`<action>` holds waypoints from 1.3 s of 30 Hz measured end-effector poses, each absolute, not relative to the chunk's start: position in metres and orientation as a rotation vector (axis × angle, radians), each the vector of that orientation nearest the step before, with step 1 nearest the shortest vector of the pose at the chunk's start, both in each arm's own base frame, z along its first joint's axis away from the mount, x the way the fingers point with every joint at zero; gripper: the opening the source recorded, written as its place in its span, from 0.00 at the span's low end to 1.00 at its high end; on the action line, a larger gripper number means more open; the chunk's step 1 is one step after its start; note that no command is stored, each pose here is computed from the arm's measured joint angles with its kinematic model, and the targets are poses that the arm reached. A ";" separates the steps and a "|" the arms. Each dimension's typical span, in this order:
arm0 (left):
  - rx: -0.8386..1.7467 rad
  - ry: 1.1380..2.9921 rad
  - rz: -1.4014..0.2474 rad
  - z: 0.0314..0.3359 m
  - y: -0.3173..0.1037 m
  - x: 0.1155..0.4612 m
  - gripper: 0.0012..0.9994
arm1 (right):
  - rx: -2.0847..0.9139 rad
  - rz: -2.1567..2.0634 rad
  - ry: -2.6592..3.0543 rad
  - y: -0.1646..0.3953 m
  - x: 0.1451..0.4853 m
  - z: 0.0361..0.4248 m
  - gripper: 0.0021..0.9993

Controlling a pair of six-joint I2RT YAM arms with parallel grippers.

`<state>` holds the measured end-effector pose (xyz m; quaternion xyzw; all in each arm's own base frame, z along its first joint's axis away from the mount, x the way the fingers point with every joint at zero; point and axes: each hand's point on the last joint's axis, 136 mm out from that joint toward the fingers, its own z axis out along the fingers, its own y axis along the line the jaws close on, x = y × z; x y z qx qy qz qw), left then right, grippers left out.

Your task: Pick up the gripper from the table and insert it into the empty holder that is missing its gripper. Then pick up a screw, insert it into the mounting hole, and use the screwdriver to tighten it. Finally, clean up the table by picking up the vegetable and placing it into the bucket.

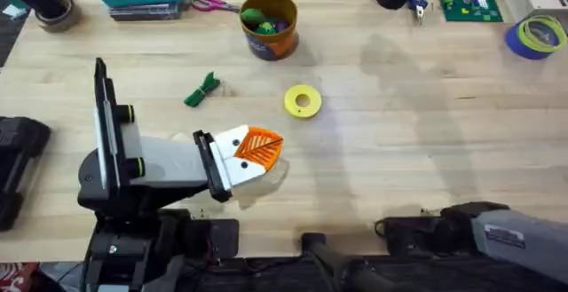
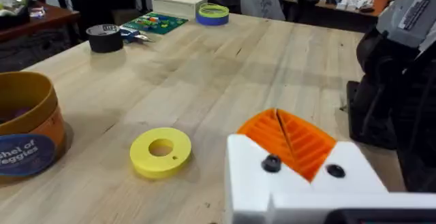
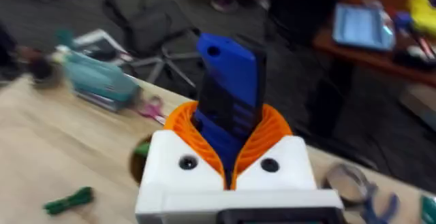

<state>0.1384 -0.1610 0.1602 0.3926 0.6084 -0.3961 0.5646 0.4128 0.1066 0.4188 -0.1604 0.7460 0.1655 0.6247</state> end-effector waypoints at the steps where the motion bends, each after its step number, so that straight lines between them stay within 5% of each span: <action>1: 0.923 1.431 -0.932 0.160 -0.161 0.138 0.01 | -0.389 0.409 1.682 0.115 0.406 0.428 0.02; 20: 0.923 1.432 -0.932 0.160 -0.161 0.138 0.01 | -0.819 0.916 1.143 0.240 0.293 0.520 0.02; 39: 0.923 1.431 -0.932 0.160 -0.161 0.138 0.01 | -0.884 1.257 0.907 0.262 0.237 0.463 0.02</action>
